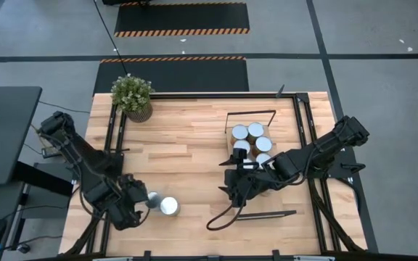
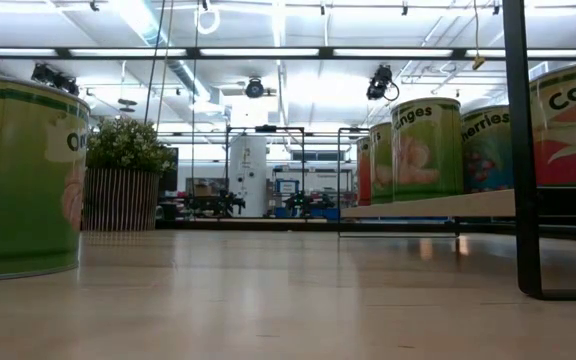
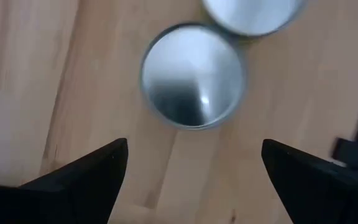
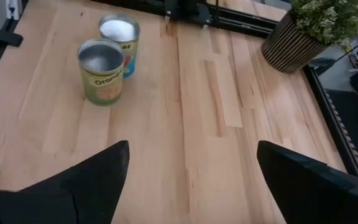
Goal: Pick and place cans onto a shelf
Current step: Put the canned tomatoes on the shelf
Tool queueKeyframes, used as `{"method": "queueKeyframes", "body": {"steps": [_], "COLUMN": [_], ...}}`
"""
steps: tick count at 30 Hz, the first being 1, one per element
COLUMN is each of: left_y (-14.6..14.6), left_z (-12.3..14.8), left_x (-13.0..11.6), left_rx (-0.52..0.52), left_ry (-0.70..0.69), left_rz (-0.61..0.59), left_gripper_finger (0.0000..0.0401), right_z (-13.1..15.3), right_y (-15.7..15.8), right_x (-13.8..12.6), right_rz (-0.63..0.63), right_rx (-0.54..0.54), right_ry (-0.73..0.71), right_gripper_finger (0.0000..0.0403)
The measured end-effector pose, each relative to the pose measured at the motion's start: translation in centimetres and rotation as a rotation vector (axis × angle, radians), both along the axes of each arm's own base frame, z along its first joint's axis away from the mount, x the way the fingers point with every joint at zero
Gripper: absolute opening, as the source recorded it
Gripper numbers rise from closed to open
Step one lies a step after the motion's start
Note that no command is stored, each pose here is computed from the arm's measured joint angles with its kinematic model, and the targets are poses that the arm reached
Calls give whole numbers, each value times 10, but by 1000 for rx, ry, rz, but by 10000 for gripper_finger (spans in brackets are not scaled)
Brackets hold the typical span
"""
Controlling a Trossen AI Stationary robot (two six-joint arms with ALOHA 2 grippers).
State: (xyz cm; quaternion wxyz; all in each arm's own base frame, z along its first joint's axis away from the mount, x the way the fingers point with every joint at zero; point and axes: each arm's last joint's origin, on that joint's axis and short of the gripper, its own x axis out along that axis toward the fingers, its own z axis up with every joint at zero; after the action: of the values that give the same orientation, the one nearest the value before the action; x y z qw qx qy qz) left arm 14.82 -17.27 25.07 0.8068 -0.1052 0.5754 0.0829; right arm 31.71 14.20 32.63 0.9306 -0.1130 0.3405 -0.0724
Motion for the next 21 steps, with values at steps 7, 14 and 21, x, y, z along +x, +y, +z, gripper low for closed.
{"method": "queueKeyframes", "body": {"steps": [7,14,21], "left_y": [6,15,11], "left_z": [-50,-81,-79], "left_x": [-12,-3,6], "left_rx": [5,-24,-1], "left_ry": [34,-61,-205], "left_rz": [50,9,-62], "left_gripper_finger": [375,375,375], "right_z": [0,0,-1], "right_y": [0,0,1], "right_x": [0,0,0], "right_rz": [4,14,14], "right_rx": [11,22,35], "right_ry": [4,9,10], "right_gripper_finger": [362,362,362]}}
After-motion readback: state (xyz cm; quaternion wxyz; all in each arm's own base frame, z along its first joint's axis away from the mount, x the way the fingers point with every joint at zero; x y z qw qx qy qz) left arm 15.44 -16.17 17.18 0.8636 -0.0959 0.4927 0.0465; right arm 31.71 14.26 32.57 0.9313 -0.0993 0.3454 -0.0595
